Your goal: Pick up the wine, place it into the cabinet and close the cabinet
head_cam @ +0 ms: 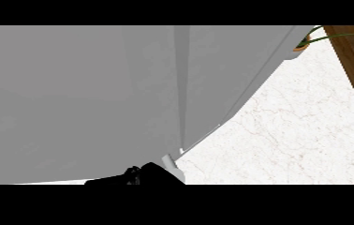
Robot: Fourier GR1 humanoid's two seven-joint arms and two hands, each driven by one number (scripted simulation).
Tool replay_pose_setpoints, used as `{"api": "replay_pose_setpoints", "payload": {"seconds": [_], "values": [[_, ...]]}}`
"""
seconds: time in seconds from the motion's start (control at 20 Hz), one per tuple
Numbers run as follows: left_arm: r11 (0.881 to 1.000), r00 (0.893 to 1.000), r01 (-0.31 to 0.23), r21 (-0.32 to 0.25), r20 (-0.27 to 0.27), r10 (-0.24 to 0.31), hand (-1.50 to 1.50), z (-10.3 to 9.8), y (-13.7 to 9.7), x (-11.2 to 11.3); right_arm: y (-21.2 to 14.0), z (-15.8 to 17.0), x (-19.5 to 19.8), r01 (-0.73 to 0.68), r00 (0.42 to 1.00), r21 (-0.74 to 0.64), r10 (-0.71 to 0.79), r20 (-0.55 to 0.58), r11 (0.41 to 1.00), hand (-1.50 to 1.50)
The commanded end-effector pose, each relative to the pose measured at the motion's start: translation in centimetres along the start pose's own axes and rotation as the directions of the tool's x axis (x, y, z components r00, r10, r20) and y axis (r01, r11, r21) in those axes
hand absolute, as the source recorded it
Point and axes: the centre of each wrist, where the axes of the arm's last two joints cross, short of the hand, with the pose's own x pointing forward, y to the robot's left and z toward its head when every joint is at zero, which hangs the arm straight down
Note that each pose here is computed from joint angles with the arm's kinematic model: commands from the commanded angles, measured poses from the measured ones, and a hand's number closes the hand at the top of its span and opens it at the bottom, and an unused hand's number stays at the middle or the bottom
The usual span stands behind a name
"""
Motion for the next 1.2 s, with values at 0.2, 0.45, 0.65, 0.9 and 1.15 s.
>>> {"api": "replay_pose_setpoints", "payload": {"seconds": [0.2, 0.45, 0.65, 0.9, 1.15], "values": [[1.000, 1.000, -0.019, -0.006, -0.015, 0.019, -1.50, 0.9, 3.4, 0.3, -0.8, -9.0, 2.2, -0.037, 0.999, -0.028, 0.037, -0.010, 0.999, 1.50], [0.999, 0.999, -0.026, -0.029, 0.018, 0.027, -1.50, -2.0, 3.8, 2.0, -3.0, -14.2, 3.5, -0.072, 0.997, -0.022, 0.071, -0.038, 0.997, 1.50], [0.998, 1.000, -0.001, -0.059, 0.029, 0.003, -1.50, -2.4, 4.0, 2.8, -4.3, -15.1, 3.4, 0.090, 0.978, 0.182, -0.053, -0.202, 0.979, 1.50], [1.000, 0.999, -0.014, -0.014, 0.037, 0.014, -1.50, -2.7, 4.0, 2.4, -7.3, -17.1, 0.0, 0.196, 0.946, 0.301, -0.099, -0.309, 0.933, 1.50], [1.000, 0.999, 0.005, -0.001, 0.032, -0.005, -1.50, -3.3, 5.4, 3.5, -10.1, -19.3, 0.0, 0.136, 0.972, 0.121, -0.108, -0.210, 0.983, 1.50]]}}
